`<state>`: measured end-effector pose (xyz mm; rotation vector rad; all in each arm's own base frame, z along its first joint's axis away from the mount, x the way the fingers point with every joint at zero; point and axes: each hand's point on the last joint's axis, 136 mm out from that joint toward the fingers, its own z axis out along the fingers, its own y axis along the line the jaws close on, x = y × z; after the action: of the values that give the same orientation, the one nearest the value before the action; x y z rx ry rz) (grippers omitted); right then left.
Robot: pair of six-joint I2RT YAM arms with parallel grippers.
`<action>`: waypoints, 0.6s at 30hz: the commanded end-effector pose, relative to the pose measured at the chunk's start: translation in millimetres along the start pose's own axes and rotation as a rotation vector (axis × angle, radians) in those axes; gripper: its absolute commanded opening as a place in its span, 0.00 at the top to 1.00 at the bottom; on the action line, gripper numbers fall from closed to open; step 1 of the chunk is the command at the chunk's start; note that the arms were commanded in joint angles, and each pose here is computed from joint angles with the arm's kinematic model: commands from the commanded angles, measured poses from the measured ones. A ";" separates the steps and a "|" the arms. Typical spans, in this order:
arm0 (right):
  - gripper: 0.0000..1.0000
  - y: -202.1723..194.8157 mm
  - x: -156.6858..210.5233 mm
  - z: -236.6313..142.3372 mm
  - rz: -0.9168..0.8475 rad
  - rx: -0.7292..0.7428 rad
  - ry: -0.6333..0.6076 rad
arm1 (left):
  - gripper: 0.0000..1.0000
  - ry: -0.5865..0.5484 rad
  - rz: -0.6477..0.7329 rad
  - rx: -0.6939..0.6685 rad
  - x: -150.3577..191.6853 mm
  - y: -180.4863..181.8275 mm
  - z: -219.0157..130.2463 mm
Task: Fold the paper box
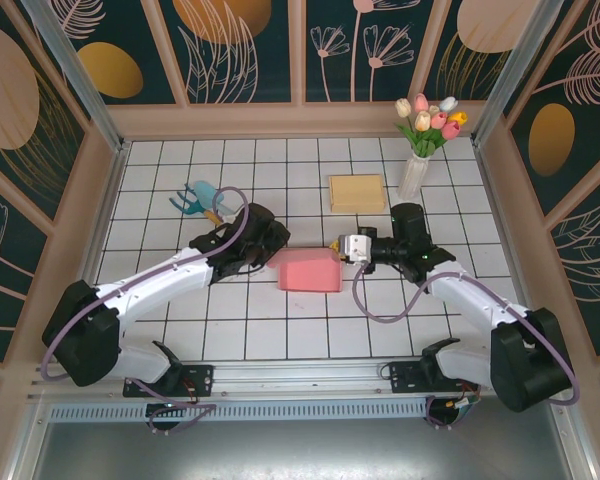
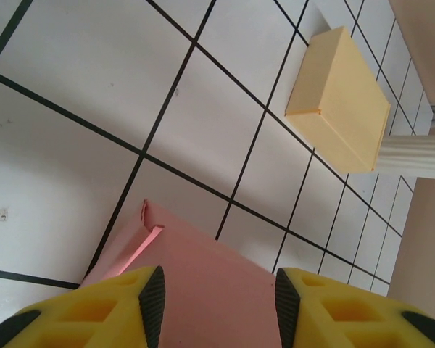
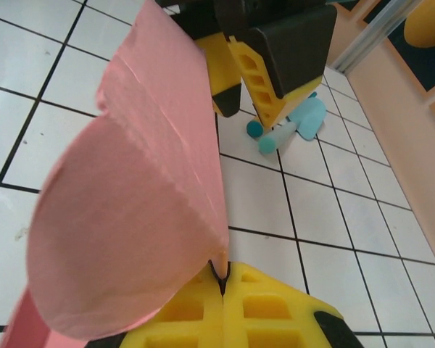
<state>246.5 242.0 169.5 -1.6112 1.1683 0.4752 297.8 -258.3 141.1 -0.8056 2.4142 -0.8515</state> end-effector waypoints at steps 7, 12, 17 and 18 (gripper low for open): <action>1.00 12.8 9.9 15.1 0.012 -0.049 0.040 | 0.56 0.089 -0.050 0.129 25.7 -39.8 5.8; 0.99 24.4 23.6 21.9 0.007 -0.099 0.119 | 0.60 0.048 -0.041 0.093 20.6 -28.1 10.3; 0.89 36.6 33.0 25.3 0.027 -0.171 0.209 | 0.67 -0.029 -0.058 -0.006 13.7 12.6 21.3; 0.88 37.2 34.4 24.1 0.033 -0.176 0.229 | 0.69 -0.037 -0.064 -0.015 13.7 18.6 23.3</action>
<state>244.1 241.5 109.8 -1.7767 1.3750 0.4123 297.2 -250.3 110.4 -0.8796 2.4096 -0.7478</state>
